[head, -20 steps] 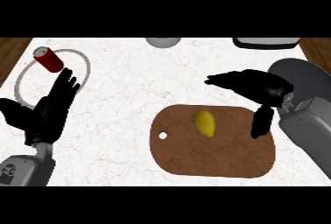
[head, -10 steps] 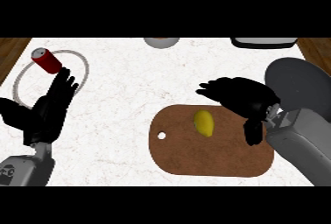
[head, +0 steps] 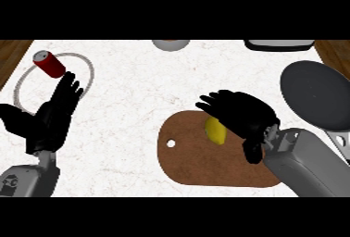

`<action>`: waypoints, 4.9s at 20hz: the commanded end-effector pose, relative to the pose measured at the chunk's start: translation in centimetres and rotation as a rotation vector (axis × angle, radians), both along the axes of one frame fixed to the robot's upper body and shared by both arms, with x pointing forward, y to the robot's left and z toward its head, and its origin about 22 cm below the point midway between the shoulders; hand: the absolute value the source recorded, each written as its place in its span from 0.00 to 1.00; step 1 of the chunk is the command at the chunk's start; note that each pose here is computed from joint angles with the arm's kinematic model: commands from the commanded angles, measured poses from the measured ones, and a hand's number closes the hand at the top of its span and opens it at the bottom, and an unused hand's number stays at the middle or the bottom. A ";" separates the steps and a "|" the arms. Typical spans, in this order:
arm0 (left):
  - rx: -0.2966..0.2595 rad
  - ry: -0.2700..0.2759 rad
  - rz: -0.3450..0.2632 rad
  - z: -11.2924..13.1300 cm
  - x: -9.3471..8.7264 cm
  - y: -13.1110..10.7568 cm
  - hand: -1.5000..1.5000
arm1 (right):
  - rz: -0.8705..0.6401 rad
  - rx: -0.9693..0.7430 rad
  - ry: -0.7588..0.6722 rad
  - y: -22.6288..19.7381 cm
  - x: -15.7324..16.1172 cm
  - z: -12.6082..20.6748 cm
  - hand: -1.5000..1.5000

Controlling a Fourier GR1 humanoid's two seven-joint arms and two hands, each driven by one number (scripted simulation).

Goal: Pick the lemon from the cutting board and place it in the pan

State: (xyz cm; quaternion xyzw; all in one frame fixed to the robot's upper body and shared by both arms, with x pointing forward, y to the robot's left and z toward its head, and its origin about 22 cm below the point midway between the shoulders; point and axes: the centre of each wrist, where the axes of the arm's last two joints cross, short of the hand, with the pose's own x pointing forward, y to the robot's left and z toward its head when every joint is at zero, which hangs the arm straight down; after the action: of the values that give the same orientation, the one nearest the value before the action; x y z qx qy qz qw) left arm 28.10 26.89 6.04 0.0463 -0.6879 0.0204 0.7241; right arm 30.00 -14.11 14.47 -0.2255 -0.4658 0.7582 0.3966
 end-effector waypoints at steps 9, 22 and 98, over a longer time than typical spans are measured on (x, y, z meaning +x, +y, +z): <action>0.010 0.006 -0.006 -0.2 -0.7 0.4 0.50 | -0.080 -0.094 0.007 2.4 2.1 -4.7 0.00; 0.006 -0.011 -0.005 0.0 0.6 1.7 0.50 | -0.056 -0.101 0.031 1.1 3.6 -8.2 0.00; -0.001 0.001 -0.018 0.9 0.4 -0.3 0.50 | -0.928 0.516 -0.780 -30.1 5.7 -0.5 1.00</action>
State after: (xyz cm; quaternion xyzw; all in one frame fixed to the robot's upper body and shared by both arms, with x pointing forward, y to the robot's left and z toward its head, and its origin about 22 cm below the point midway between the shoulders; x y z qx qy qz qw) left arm 28.42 26.94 6.23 0.0401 -0.6897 0.0143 0.7228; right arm 34.84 -41.72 15.11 -0.5742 -0.5806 0.2463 0.5220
